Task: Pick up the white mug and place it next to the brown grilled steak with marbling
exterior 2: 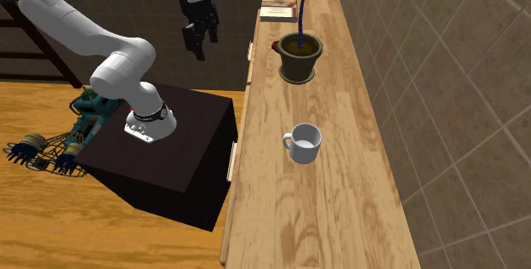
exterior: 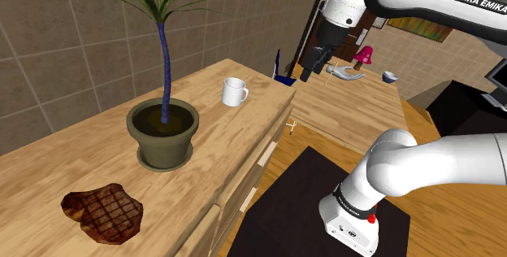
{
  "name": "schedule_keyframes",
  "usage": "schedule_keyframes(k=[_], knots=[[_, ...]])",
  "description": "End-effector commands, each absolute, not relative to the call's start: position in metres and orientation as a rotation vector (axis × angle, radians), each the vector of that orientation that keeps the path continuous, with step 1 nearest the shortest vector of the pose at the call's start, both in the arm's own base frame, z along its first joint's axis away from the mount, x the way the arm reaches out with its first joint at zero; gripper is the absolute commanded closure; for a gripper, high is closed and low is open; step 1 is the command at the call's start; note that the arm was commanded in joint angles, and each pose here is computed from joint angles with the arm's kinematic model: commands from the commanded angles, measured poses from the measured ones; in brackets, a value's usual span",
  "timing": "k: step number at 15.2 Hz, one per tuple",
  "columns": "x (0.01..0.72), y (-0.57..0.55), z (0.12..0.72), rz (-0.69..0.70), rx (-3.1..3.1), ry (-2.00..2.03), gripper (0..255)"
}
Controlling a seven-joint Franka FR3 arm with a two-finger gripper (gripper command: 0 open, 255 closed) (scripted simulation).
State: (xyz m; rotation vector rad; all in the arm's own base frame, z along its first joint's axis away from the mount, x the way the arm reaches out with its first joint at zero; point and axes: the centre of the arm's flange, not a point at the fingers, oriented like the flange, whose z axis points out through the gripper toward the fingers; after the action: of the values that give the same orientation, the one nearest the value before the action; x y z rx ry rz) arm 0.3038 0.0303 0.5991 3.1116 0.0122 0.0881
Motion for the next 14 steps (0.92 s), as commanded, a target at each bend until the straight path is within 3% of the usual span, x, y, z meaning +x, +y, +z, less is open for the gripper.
schedule_keyframes(k=[1,14], knots=[[0.304,0.03,0.599,0.088,3.112,0.012,0],[0.438,-0.02,0.508,0.116,3.125,0.032,0]])
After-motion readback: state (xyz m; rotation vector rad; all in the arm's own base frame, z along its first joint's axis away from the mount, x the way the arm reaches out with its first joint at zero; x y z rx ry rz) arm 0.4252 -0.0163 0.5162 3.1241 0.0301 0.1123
